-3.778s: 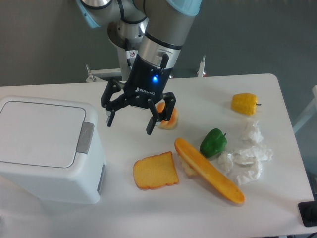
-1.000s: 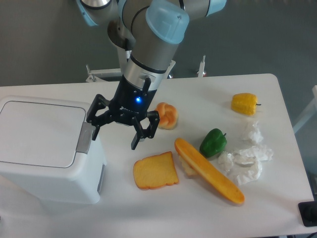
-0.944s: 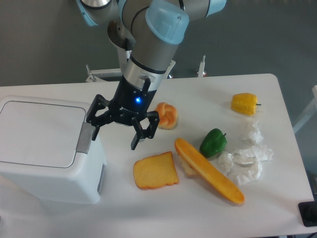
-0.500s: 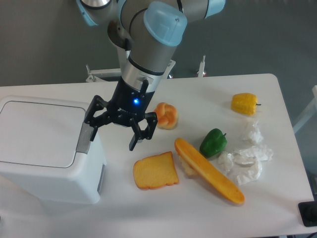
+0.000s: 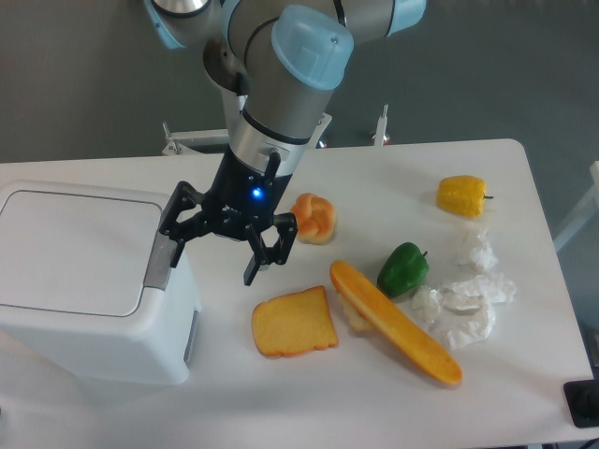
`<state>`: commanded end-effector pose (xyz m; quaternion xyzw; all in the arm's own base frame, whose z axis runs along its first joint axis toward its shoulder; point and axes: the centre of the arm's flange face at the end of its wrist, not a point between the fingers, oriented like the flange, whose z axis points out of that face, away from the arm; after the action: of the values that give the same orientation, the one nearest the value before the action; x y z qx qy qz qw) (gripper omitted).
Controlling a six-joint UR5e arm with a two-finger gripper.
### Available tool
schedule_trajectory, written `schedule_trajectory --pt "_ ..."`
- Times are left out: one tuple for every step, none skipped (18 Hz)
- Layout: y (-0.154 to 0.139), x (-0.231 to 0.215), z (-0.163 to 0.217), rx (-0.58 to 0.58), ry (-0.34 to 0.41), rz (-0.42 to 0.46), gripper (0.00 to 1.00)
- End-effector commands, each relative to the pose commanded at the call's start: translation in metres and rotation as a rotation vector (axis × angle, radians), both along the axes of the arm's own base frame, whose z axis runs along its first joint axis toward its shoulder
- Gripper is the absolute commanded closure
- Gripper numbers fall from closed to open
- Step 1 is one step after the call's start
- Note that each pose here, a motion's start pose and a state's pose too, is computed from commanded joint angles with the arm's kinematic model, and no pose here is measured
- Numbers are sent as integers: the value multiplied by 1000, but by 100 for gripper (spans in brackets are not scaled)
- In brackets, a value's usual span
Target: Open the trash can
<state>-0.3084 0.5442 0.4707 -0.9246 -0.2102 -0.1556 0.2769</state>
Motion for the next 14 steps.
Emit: schedule_trajectory --pt "0 1 0 0 0 -2 0" --pt "0 1 0 0 0 -2 0" --pt "0 1 0 0 0 -2 0" --pt "0 1 0 0 0 -2 0" --pt "1 1 -1 -1 -1 -2 0" --pt "1 0 -2 -2 -2 -2 0" --pt "1 0 -2 -2 -2 -2 0" --pt "1 0 -2 -2 -2 -2 0" --pt "1 0 -2 -2 -2 -2 0" --pt "1 0 -3 -3 -3 -2 0" --pt "1 0 -3 -3 -3 -2 0" --pt "1 0 -3 -3 -3 -2 0" --pt "1 0 -2 -2 -2 -2 0" --pt "1 0 -3 -3 -2 -3 0"
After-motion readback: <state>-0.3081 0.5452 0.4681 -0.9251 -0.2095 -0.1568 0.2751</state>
